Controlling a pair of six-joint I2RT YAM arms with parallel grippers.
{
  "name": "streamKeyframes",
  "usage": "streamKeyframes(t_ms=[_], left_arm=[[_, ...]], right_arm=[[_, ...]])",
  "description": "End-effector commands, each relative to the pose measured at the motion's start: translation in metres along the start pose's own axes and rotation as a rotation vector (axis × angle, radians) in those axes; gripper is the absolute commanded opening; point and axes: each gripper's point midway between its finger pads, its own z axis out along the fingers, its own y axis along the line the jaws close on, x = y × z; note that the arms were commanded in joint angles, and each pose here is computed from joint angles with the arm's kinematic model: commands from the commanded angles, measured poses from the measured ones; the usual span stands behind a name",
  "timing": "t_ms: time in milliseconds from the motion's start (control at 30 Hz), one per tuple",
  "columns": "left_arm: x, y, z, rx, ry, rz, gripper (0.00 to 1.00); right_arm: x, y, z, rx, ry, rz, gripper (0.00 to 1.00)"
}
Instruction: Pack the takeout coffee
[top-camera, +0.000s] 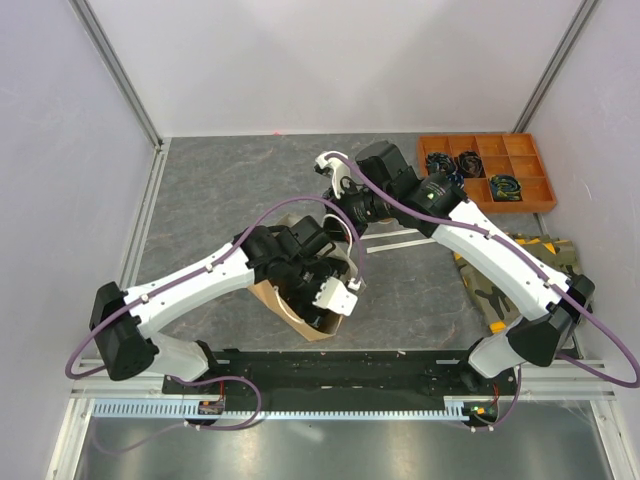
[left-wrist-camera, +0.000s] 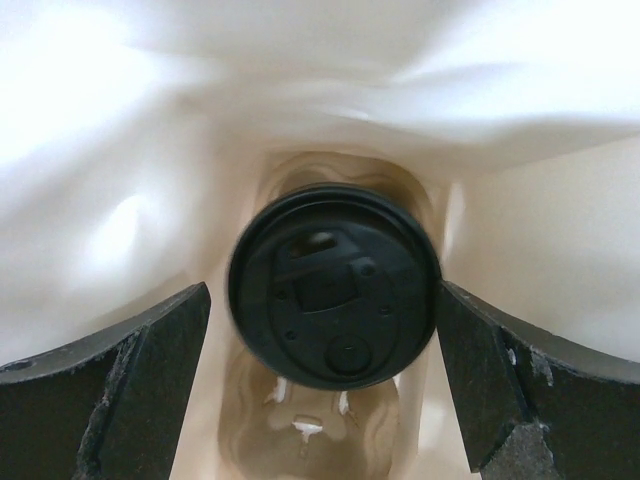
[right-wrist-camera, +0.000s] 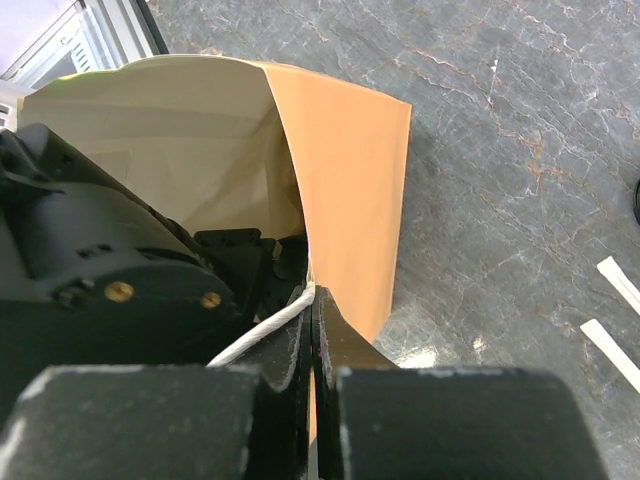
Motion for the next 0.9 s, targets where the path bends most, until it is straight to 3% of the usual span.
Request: streamKeyframes(t_ms=[0,867], left_arm=[[-0.007,0.002,-0.016,-0.05,-0.035,0.0,1.0],[-0.026,-0.009,-0.031,0.01,-0.146,0.071,1.0]], right_arm=[[-0.02,0.013,-0.016,-0.023,-0.076,-0.051,0.0],[-0.025,0.003,-0.018,0.029,-0.078,-0.111,0.0]])
